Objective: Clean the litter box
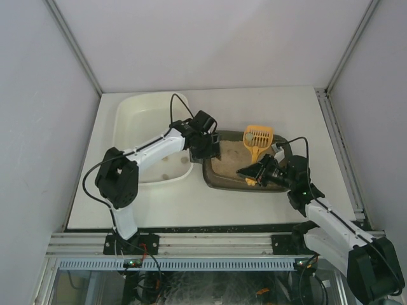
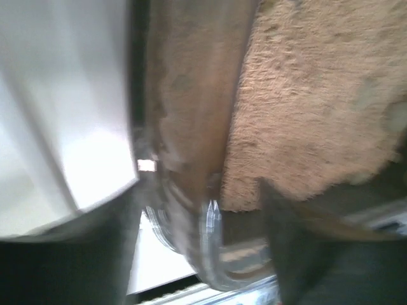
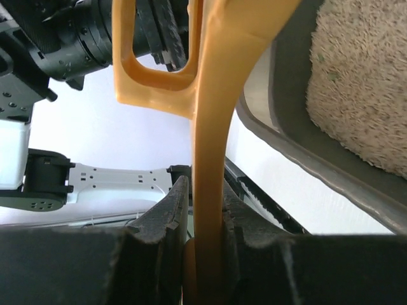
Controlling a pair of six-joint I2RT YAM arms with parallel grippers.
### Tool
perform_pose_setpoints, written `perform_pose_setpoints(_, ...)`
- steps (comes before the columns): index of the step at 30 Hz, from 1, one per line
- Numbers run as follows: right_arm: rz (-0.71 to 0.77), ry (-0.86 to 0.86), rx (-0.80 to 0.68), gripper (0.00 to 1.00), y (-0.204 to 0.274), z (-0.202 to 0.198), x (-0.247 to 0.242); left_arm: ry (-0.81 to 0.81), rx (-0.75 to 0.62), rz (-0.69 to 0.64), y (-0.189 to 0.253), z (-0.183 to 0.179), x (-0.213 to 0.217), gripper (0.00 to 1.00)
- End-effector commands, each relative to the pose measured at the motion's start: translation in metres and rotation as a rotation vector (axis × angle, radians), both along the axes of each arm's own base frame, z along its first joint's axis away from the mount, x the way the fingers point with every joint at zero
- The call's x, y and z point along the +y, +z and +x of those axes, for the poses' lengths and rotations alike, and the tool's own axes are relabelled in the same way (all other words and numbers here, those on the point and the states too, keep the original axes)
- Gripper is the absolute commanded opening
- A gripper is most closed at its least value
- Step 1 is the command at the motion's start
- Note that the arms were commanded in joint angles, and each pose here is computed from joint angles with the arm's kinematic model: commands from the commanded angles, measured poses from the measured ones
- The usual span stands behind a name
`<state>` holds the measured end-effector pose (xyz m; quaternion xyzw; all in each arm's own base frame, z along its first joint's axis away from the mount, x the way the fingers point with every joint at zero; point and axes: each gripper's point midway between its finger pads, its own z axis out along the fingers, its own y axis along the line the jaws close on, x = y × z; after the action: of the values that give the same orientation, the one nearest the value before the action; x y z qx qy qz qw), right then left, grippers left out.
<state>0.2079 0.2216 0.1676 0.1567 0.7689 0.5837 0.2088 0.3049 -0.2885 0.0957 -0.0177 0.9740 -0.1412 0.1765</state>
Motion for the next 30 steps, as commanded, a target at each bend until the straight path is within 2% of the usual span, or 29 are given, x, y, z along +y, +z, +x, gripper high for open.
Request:
perform_pose_setpoints(1, 0.023, 0.002, -0.107, 0.0, 0.028, 0.001, -0.004, -0.025, -0.021, -0.351, 0.078, 0.013, -0.065, 0.99)
perform_pose_setpoints(5, 0.012, 0.016, -0.114, 0.0, 0.034, 0.001, -0.003, -0.056, -0.088, -0.336, 0.1, 0.023, -0.054, 1.0)
perform_pose_setpoints(8, 0.0, 0.05, -0.109, 0.0, 0.038, 0.001, 0.004, -0.076, -0.206, -0.318, 0.137, 0.041, -0.033, 1.0)
perform_pose_setpoints(11, -0.037, 0.112, -0.099, 0.0, 0.039, 0.0, 0.02, -0.099, -0.376, -0.284, 0.191, 0.063, 0.001, 1.0)
perform_pose_setpoints(13, -0.078, 0.162, -0.092, 0.0, 0.039, 0.002, 0.036, -0.098, -0.491, -0.318, 0.237, 0.074, 0.027, 1.0)
perform_pose_setpoints(16, -0.179, 0.265, -0.072, 0.0, 0.033, 0.004, 0.068, 0.004, -0.64, -0.319, 0.294, 0.09, 0.089, 1.0)
perform_pose_setpoints(18, -0.245, 0.343, -0.109, 0.0, 0.043, 0.01, 0.096, -0.081, -0.744, -0.336, 0.322, 0.085, 0.116, 1.0)
perform_pose_setpoints(22, -0.451, 0.494, -0.093, 0.0, 0.033, 0.016, 0.142, -0.17, -0.896, -0.252, 0.351, 0.066, 0.164, 1.0)
perform_pose_setpoints(25, -0.629, 0.566, -0.089, 0.0, 0.025, 0.023, 0.167, 0.042, -0.869, -0.079, 0.344, 0.058, 0.211, 1.0)
perform_pose_setpoints(28, -0.874, 0.569, -0.092, 0.0, 0.01, 0.034, 0.169, 0.174, -0.832, 0.082, 0.333, 0.045, 0.248, 1.0)
perform_pose_setpoints(30, -1.027, 0.576, -0.119, 0.0, 0.006, 0.036, 0.169, 0.236, -0.825, 0.144, 0.327, 0.038, 0.269, 1.0)
